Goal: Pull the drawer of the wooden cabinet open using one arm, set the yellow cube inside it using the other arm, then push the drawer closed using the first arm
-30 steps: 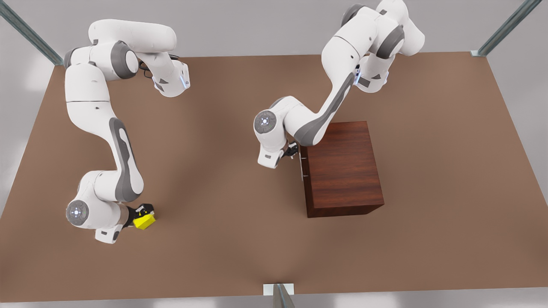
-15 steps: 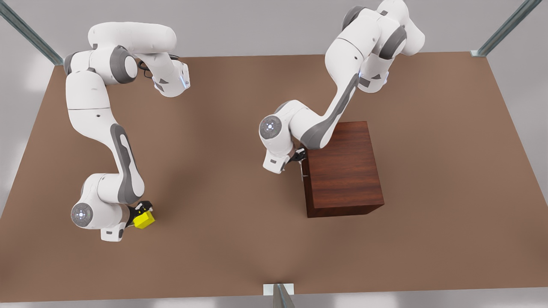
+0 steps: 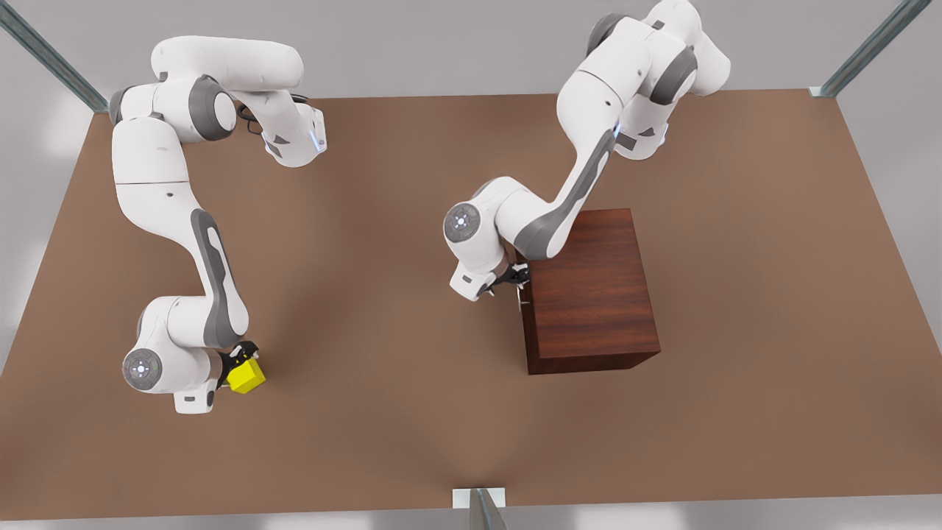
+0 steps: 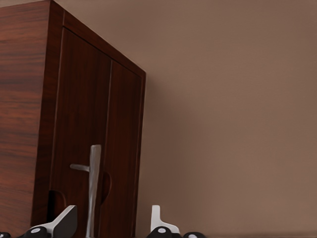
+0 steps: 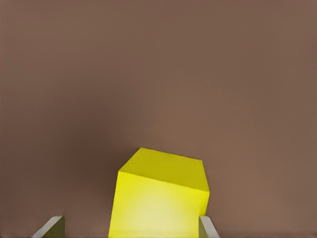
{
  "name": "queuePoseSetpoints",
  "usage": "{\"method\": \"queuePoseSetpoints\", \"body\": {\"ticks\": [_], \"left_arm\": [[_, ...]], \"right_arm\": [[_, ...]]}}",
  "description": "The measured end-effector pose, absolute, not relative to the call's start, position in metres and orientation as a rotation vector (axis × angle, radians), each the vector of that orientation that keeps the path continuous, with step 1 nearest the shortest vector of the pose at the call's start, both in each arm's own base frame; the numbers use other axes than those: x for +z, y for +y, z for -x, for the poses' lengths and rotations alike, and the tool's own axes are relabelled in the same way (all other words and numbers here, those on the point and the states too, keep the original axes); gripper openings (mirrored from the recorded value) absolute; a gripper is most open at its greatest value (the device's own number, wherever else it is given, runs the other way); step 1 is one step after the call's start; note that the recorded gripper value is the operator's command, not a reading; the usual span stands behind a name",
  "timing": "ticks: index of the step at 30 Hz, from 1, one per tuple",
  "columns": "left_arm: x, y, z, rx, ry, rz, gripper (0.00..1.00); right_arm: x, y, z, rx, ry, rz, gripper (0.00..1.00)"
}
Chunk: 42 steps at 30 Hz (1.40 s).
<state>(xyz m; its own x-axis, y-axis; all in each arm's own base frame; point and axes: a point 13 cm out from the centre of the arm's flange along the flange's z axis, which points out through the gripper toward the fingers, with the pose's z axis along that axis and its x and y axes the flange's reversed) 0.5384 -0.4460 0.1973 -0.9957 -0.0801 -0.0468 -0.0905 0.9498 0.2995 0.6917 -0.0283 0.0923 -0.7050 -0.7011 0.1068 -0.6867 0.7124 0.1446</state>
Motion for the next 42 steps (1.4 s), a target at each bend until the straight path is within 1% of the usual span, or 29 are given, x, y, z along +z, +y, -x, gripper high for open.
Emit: {"method": "queuePoseSetpoints", "body": {"ticks": [9, 14, 18, 23, 25, 27, 28, 34, 37, 39, 40, 41, 42], "left_arm": [[0.185, -0.447, -0.539, 0.484, 3.08, 0.036, 0.79], [0.181, -0.457, -0.536, 0.463, 3.076, -0.003, 0.79], [0.181, -0.464, -0.534, 0.445, 3.071, -0.019, 0.75], [0.182, -0.488, -0.536, 0.396, 3.053, -0.034, 0.75], [0.184, -0.497, -0.535, 0.371, 3.05, -0.037, 0.75], [0.186, -0.504, -0.537, 0.351, 3.045, -0.032, 0.75], [0.186, -0.507, -0.538, 0.343, 3.044, -0.029, 0.75], [0.184, -0.524, -0.535, 0.293, 3.042, -0.017, 0.75], [0.186, -0.534, -0.534, 0.256, 3.037, 0.001, 0.75], [0.191, -0.548, -0.527, 0.22, 3.028, 0.009, 0.75], [0.2, -0.561, -0.524, 0.187, 3.014, 0.015, 0.75], [0.221, -0.579, -0.519, 0.131, 2.989, 0.023, 0.76], [0.261, -0.598, -0.515, 0.042, 2.952, 0.044, 0.76]], "right_arm": [[0.084, -0.041, -0.687, -0.086, -2.722, -1.142, 1.0], [0.068, -0.046, -0.685, -0.074, -2.711, -1.141, 1.0], [0.059, -0.045, -0.688, -0.061, -2.714, -1.148, 1.0], [0.056, -0.043, -0.692, -0.043, -2.727, -1.138, 0.99], [0.053, -0.045, -0.692, -0.031, -2.729, -1.133, 0.92], [0.051, -0.046, -0.692, -0.023, -2.733, -1.127, 0.69], [0.051, -0.046, -0.693, -0.021, -2.737, -1.125, 0.6], [0.058, -0.039, -0.697, -0.019, -2.753, -1.116, 0.6], [0.092, -0.021, -0.706, -0.035, -2.782, -1.129, 0.6], [0.116, -0.005, -0.711, -0.049, -2.8, -1.149, 0.6], [0.128, 0.005, -0.712, -0.059, -2.807, -1.16, 0.6], [0.141, 0.016, -0.715, -0.068, -2.815, -1.173, 0.6], [0.153, 0.029, -0.716, -0.08, -2.821, -1.185, 0.6]]}}
